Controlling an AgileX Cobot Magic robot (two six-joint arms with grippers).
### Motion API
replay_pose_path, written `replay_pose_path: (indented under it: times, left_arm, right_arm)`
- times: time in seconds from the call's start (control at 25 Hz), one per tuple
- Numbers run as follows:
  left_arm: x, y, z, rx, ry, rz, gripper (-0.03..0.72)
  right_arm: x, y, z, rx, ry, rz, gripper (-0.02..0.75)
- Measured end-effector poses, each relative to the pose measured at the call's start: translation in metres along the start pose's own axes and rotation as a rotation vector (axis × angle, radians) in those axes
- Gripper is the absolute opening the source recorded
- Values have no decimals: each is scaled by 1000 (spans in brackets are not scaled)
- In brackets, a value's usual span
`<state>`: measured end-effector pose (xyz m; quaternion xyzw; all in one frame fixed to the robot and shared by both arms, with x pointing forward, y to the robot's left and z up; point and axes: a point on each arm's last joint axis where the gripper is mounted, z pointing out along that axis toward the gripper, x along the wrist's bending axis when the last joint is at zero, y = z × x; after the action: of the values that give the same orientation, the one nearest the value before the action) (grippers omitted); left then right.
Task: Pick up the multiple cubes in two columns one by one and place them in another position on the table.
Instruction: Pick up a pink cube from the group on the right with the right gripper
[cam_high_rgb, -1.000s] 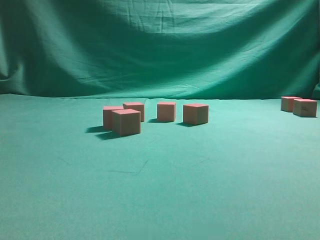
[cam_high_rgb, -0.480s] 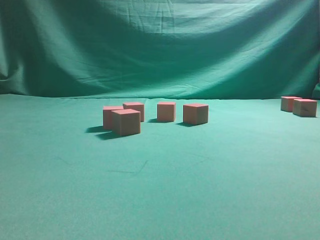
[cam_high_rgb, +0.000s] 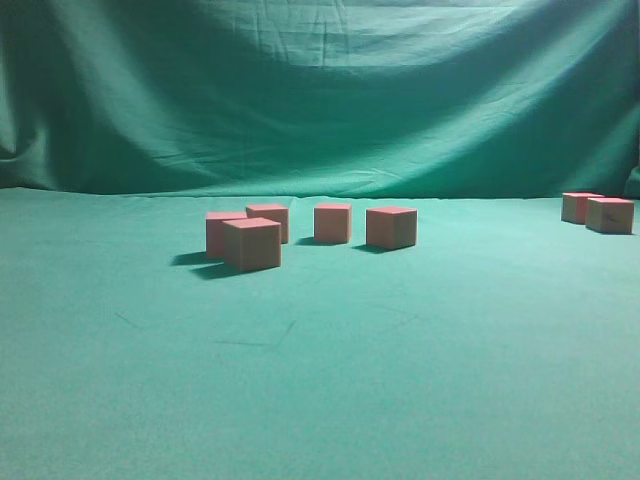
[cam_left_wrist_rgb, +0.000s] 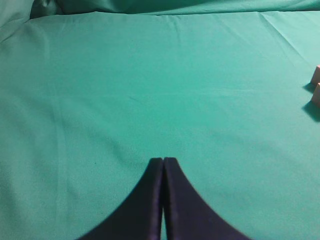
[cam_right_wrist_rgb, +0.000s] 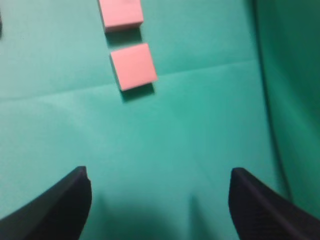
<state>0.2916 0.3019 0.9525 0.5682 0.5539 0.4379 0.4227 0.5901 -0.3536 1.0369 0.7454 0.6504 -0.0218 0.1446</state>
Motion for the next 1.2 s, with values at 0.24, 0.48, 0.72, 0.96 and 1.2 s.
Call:
replay_pose_path:
  times: [0.24, 0.48, 0.72, 0.96, 1.2]
  left_arm:
    - [0, 0, 0, 0, 0, 0, 0]
    - [0, 0, 0, 0, 0, 0, 0]
    - [0, 0, 0, 0, 0, 0, 0]
    - [0, 0, 0, 0, 0, 0, 0]
    - [0, 0, 0, 0, 0, 0, 0]
  right_arm:
    - [5, 26, 30, -1, 90, -31, 504]
    - [8, 38, 51, -26, 66, -89, 504]
    - [5, 39, 84, 34, 64, -84, 504]
    - [10, 43, 100, 22, 79, -83, 504]
    - [12, 44, 110, 18, 83, -86, 504]
